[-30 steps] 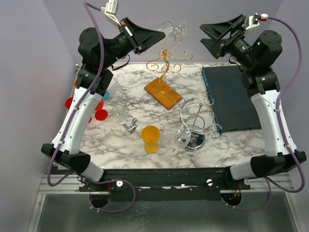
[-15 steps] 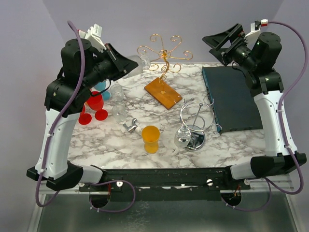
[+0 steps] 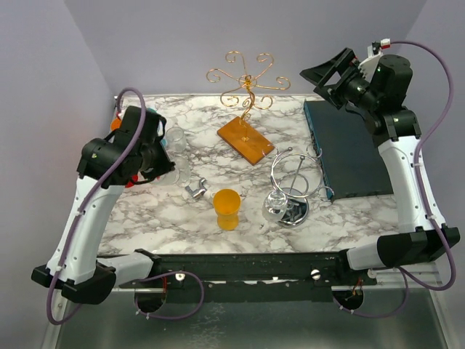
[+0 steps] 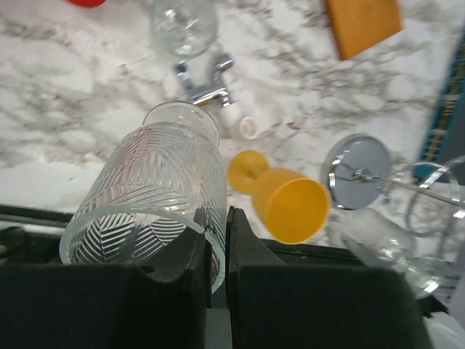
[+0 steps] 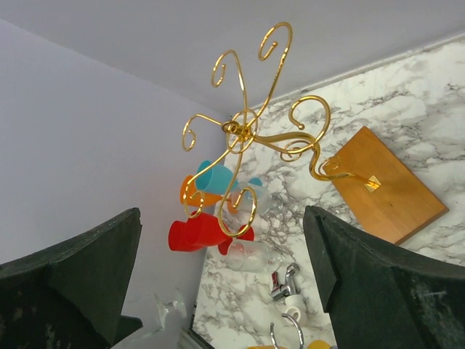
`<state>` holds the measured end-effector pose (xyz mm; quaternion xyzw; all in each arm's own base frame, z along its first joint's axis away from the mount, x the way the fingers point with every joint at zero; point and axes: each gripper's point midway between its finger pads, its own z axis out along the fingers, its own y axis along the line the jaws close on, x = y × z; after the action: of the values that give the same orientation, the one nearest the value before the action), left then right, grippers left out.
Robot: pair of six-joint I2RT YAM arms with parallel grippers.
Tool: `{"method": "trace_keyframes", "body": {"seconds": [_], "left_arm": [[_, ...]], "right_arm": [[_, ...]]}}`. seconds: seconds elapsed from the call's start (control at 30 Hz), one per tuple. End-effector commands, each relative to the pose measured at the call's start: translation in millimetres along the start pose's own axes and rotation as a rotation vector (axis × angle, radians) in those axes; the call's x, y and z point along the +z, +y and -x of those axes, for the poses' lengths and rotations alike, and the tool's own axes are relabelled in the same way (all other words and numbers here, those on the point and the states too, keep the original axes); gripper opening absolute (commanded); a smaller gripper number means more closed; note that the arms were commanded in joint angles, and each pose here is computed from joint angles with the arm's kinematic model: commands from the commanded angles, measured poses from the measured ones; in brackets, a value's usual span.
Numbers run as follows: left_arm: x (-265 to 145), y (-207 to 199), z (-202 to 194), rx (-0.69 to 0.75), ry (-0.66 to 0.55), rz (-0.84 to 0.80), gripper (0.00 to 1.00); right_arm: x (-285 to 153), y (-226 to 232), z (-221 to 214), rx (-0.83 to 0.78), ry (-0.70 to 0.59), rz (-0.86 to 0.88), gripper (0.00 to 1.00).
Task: Take the wine glass off the wine glass rack
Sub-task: Place the wine glass at the center of the board.
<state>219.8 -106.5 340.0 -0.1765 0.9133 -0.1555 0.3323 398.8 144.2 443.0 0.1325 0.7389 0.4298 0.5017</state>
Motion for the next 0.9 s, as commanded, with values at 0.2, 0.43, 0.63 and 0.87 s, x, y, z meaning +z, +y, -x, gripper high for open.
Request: {"method": "trace_keyframes", "body": {"seconds": [0.2, 0.43, 0.63, 0.87], "left_arm": [[72.0, 75.2, -57.0, 0.024, 0.167, 0.288, 0.00], [114.1, 92.3, -44.7, -0.044, 0.178, 0.294, 0.00], [147.8, 109.6, -34.1, -0.094, 0.168, 0.298, 0.00], [174.7, 113.3, -35.7, -0.115, 0.185, 0.307, 0.00]], "right_arm": [[-7.1, -11.4, -13.0, -0.028, 0.031, -0.029, 1.00], [-4.4, -15.0, -18.5, -0.024, 0.048, -0.022, 1.00], [-0.7, -13.3, -20.7, -0.021, 0.066, -0.001, 1.00], [-2.9, -13.3, -22.5, -0.021, 0.067, 0.001, 1.00]]}}
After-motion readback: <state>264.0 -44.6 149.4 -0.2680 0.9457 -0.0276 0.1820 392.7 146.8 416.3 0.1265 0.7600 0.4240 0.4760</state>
